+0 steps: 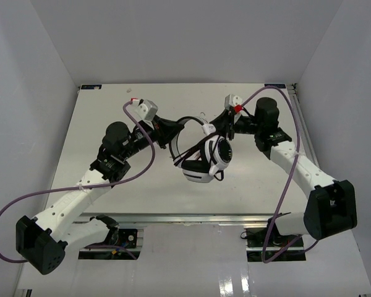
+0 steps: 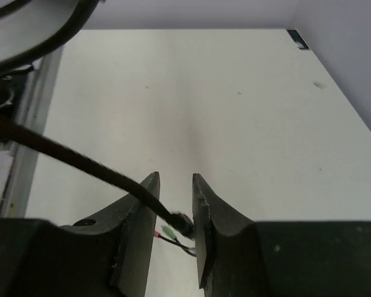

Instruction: Wrap the headphones

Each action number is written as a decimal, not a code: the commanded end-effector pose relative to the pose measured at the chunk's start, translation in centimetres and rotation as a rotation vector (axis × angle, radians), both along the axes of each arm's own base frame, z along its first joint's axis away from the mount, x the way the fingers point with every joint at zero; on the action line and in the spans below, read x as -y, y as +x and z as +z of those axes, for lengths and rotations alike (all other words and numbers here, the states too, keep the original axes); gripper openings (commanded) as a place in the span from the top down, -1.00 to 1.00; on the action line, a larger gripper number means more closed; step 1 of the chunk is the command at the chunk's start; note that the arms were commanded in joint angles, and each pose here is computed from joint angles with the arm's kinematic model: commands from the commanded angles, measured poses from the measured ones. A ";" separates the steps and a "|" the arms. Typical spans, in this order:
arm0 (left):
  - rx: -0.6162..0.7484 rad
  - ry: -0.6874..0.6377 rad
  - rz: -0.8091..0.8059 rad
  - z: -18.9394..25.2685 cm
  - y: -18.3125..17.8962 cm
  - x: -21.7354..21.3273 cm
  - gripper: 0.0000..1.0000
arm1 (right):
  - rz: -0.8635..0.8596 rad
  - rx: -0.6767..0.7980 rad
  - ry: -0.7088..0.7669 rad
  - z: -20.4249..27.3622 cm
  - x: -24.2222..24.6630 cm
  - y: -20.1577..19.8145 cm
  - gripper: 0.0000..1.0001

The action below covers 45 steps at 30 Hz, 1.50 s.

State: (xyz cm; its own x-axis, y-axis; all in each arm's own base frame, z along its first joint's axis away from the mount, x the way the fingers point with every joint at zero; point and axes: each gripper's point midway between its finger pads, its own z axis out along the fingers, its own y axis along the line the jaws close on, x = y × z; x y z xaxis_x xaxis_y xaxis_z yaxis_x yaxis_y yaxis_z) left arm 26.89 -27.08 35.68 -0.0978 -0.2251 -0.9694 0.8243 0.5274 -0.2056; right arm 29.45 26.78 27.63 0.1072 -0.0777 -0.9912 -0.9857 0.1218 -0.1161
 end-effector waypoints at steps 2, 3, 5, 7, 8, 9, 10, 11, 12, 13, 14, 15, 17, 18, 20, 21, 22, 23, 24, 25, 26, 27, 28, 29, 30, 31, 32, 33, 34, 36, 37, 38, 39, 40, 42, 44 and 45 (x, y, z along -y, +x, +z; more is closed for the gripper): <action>0.082 -0.367 -0.128 14.0 -1.6 0.9 1.00 | 0.339 -0.183 0.174 3.5 -1.2 -7.4 0.16; 0.085 -0.386 -0.124 15.1 -1.4 1.0 1.00 | 0.345 -0.191 0.177 3.6 -1.6 -7.4 0.15; 0.063 -0.392 -0.112 15.1 -0.4 1.4 1.00 | 0.351 -0.194 0.193 4.2 -2.2 -7.5 0.14; 0.048 -0.411 -0.074 15.9 0.7 1.4 1.00 | 0.374 -0.207 0.205 4.4 -2.9 -8.3 0.12; 0.050 -0.418 -0.044 16.3 1.3 1.2 1.00 | 0.377 -0.216 0.207 4.2 -3.1 -8.7 0.14; 0.048 -0.429 -0.005 16.5 1.9 0.8 1.00 | 0.374 -0.216 0.207 4.0 -3.3 -9.0 0.20; 0.042 -0.442 0.041 16.5 2.5 0.3 1.00 | 0.367 -0.210 0.205 3.6 -3.4 -9.2 0.30; 0.037 -0.458 0.090 16.5 3.2 -0.3 1.00 | 0.354 -0.213 0.203 3.1 -3.5 -9.3 0.42; 0.032 -0.480 0.144 16.4 3.8 -1.1 1.00 | 0.325 -0.235 0.203 2.6 -3.4 -9.1 0.57; 0.027 -0.501 0.198 16.3 4.3 -1.9 1.00 | 0.295 -0.256 0.200 2.1 -3.3 -8.9 0.72; 0.015 -0.517 0.234 16.2 4.7 -2.5 1.00 | 0.264 -0.253 0.208 1.9 -3.3 -8.7 0.81; -0.022 -0.546 0.329 15.6 5.9 -3.8 1.00 | 0.232 -0.271 0.204 1.6 -3.2 -8.4 0.84; -0.112 -0.606 0.524 13.9 8.3 -6.3 1.00 | 0.168 -0.296 0.197 1.1 -3.1 -7.8 0.85; -0.152 -0.622 0.603 12.9 9.3 -7.2 1.00 | 0.135 -0.300 0.196 1.0 -3.0 -7.5 0.85; -0.223 -0.611 0.795 10.4 11.6 -9.2 1.00 | 0.059 -0.332 0.161 0.1 -2.9 -6.7 0.85; -0.253 -0.591 0.854 9.1 12.5 -9.4 1.00 | 0.010 -0.338 0.127 -0.6 -2.8 -6.0 0.85; -0.272 -0.560 0.887 8.0 13.3 -9.3 1.00 | -0.037 -0.326 0.097 -1.0 -2.7 -5.2 0.85; -0.300 -0.491 0.925 5.6 14.6 -8.7 1.00 | -0.112 -0.284 0.079 -0.8 -2.5 -3.8 0.85; -0.322 -0.426 0.955 3.5 15.7 -8.2 1.00 | -0.172 -0.258 0.057 -0.9 -2.2 -2.7 0.85; -0.335 -0.370 0.973 1.9 16.4 -7.8 1.00 | -0.204 -0.262 0.042 -1.3 -2.0 -2.2 0.85; -0.348 -0.314 0.990 0.2 17.1 -7.5 1.00 | -0.234 -0.266 0.026 -1.8 -1.7 -1.8 0.85; -0.362 -0.253 1.002 -1.6 17.5 -7.1 1.00 | -0.238 -0.271 0.013 -2.5 -1.7 -1.8 0.85; -0.380 -0.204 1.006 -3.4 17.8 -6.8 1.00 | -0.238 -0.276 0.002 -3.2 -1.7 -1.7 0.85; -0.403 -0.161 1.005 -5.3 17.9 -6.4 1.00 | -0.234 -0.292 -0.014 -4.2 -1.7 -1.7 0.84; -0.424 -0.119 1.001 -7.1 18.1 -6.0 1.00 | -0.229 -0.318 -0.034 -5.6 -1.8 -1.8 0.83; -0.445 -0.086 0.991 -8.7 18.0 -5.6 1.00 | -0.216 -0.329 -0.045 -6.5 -1.9 -1.9 0.81; -0.479 -0.043 0.975 -10.8 17.7 -5.2 1.00 | -0.196 -0.348 -0.056 -7.6 -2.1 -2.0 0.79; -0.517 0.001 0.974 -12.9 17.5 -5.1 1.00 | -0.182 -0.386 -0.082 -9.4 -2.3 -2.1 0.80; -0.547 0.036 0.951 -14.6 17.1 -4.8 1.00 | -0.152 -0.414 -0.096 -10.7 -2.7 -2.4 0.80; -0.602 0.101 0.935 -17.9 16.6 -4.4 1.00 | -0.115 -0.452 -0.107 -12.3 -3.0 -2.7 0.79; -0.624 0.125 0.926 -19.2 16.2 -4.2 1.00 | -0.095 -0.466 -0.106 -12.8 -3.3 -2.8 0.78; -0.640 0.143 0.921 -20.1 15.9 -4.2 1.00 | -0.084 -0.475 -0.105 -13.0 -3.5 -2.8 0.76; -0.654 0.163 0.916 -21.1 15.8 -4.2 1.00 | -0.063 -0.491 -0.103 -13.1 -3.7 -2.9 0.73; -0.668 0.184 0.910 -22.1 15.6 -4.1 1.00 | -0.042 -0.507 -0.101 -13.2 -3.9 -3.0 0.69; -0.692 0.217 0.886 -23.4 15.3 -3.7 1.00 | -0.021 -0.533 -0.099 -13.4 -4.2 -2.9 0.61; -0.718 0.256 0.863 -24.8 14.9 -3.2 1.00 | 0.028 -0.588 -0.086 -13.5 -4.6 -3.5 0.45; -0.732 0.269 0.850 -25.5 14.7 -3.0 1.00 | 0.051 -0.582 -0.071 -13.2 -4.7 -3.7 0.35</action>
State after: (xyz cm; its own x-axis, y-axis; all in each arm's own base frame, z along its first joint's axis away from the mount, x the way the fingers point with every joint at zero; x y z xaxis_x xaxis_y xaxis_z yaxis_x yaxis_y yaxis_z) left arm 41.01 -21.71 8.70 -0.5858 -0.2223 -0.7794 -0.1352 0.9750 -0.1764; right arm 25.88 29.81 10.71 -0.5138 -0.2198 -0.8293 -0.8520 0.2441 0.4631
